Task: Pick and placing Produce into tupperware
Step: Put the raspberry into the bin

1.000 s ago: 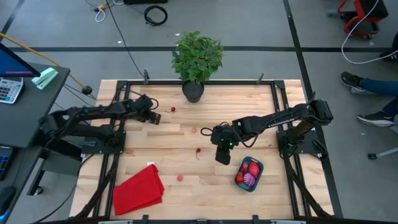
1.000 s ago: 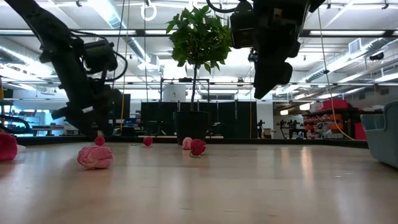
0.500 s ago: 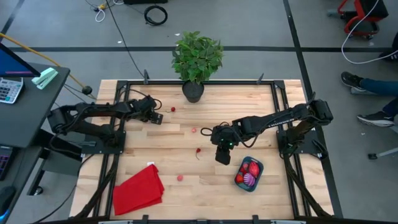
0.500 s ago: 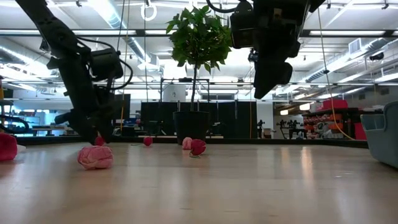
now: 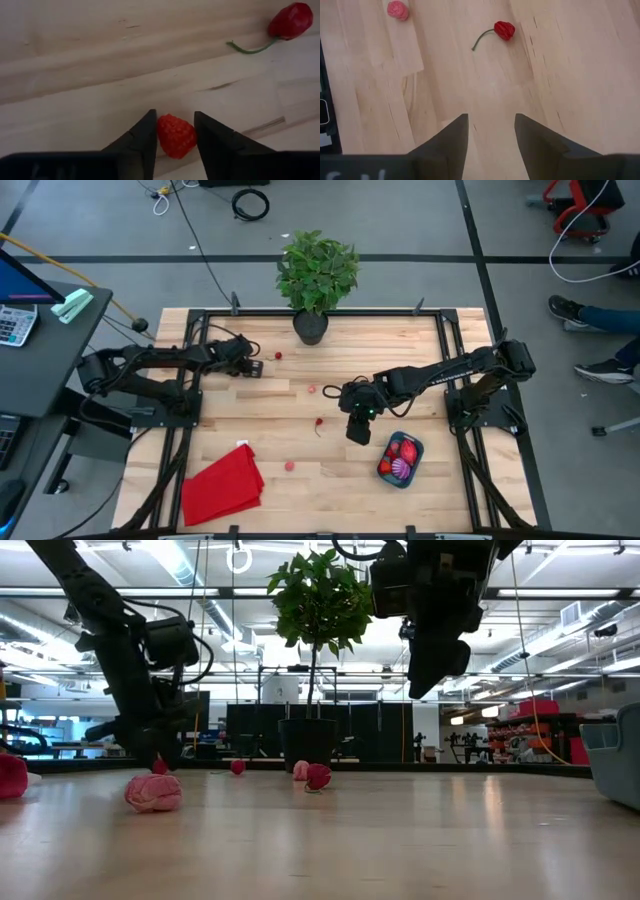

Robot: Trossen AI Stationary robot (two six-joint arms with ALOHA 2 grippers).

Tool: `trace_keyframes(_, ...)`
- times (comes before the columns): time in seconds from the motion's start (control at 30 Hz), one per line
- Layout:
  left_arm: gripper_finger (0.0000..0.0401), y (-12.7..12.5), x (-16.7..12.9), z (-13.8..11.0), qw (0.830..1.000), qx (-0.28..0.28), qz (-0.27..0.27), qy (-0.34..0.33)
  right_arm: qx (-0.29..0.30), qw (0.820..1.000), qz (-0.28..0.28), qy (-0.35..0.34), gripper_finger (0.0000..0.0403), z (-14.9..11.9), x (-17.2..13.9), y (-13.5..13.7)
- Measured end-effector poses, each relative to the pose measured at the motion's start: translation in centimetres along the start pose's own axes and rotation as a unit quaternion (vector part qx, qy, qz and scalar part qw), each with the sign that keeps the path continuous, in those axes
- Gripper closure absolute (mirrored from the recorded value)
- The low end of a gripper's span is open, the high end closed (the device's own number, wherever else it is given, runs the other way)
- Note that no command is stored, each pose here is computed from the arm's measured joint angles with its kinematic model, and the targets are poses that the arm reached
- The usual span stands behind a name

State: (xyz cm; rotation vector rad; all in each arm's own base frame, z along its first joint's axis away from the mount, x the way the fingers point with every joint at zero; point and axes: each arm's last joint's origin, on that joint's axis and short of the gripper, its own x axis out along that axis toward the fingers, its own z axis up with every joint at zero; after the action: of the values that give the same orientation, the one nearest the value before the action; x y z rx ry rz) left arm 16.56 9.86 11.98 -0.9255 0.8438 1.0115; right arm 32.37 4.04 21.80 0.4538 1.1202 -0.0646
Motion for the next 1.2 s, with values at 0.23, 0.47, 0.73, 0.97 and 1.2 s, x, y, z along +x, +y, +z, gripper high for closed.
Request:
trace_keyframes(0.23,0.0282,-0.8,-0.2,-0.5,1.0,-0.025,-0.016,0.009,0.03,1.0,0.007,0.007,0.0233,-0.1,0.0,0.0)
trace_keyframes(0.47,0.0286,-4.0,-1.5,-0.5,0.996,-0.009,-0.085,0.025,0.07,0.992,0.045,0.094,0.0233,-1.5,-0.3,0.4)
trace_keyframes(0.73,0.0284,-10.0,-5.2,-0.9,0.979,0.031,-0.203,0.002,0.07,0.972,-0.018,0.225,0.0233,-5.2,-0.8,1.5)
trace_keyframes(0.97,0.029,-15.3,-10.3,-2.1,0.943,0.051,-0.328,-0.029,0.081,0.954,-0.043,0.284,0.0233,-7.9,-1.2,3.5)
trace_keyframes(1.2,0.028,-19.3,-13.8,-3.8,0.918,0.072,-0.389,-0.034,0.086,0.943,-0.036,0.319,0.0233,-10.7,-2.6,6.1)
